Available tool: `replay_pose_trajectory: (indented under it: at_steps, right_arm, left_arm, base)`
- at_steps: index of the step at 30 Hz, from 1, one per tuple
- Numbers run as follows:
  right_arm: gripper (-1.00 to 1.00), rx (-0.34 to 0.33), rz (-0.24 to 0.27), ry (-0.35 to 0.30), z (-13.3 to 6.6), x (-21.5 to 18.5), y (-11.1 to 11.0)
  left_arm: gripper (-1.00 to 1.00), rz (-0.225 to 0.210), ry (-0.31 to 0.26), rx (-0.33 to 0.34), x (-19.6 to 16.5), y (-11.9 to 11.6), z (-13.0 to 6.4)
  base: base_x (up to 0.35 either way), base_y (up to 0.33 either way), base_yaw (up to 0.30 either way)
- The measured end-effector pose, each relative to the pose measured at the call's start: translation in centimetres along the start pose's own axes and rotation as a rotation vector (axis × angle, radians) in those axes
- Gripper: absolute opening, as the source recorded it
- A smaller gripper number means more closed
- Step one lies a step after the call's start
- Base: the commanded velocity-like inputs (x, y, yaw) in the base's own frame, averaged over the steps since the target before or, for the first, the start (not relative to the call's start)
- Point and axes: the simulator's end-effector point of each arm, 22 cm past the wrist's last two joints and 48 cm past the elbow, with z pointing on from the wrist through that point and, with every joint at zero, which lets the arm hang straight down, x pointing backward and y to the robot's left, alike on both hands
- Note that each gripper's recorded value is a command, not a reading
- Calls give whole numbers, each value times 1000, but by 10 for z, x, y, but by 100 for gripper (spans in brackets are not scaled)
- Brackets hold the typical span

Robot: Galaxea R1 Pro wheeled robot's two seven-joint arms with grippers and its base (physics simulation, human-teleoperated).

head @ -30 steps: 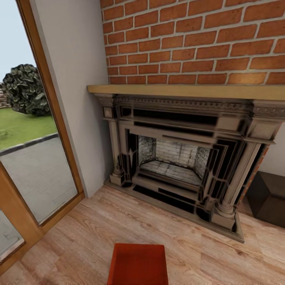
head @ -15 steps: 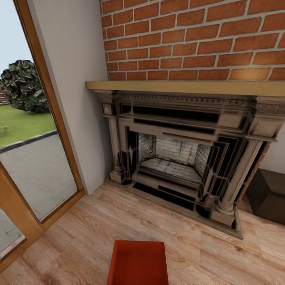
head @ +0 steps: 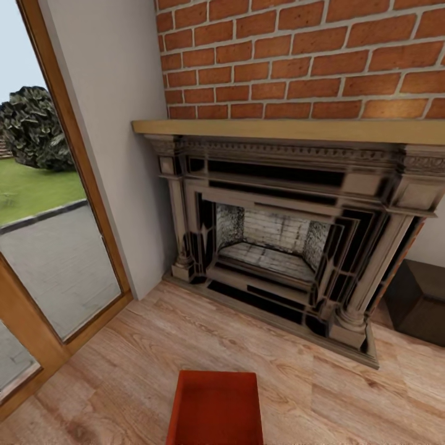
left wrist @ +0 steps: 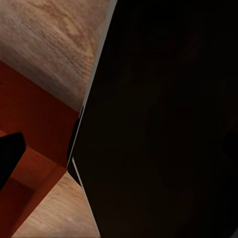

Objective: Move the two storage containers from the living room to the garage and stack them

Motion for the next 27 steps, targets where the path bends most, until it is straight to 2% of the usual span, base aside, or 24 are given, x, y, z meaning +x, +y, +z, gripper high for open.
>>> replay_pose_trajectory:
  at_steps: [13,19,27]
  right_arm:
    - [100,-6,0,20,1,8,2]
    - [100,-6,20,31,1,12,2]
    - [100,-9,22,42,1,17,3]
  left_arm:
    - [100,2,20,-7,8,3,0]
    - [100,2,29,-10,11,4,0]
    - [100,3,40,-15,15,7,0]
  base:
    - [0,0,0]
    - [0,0,0]
    - [0,0,0]
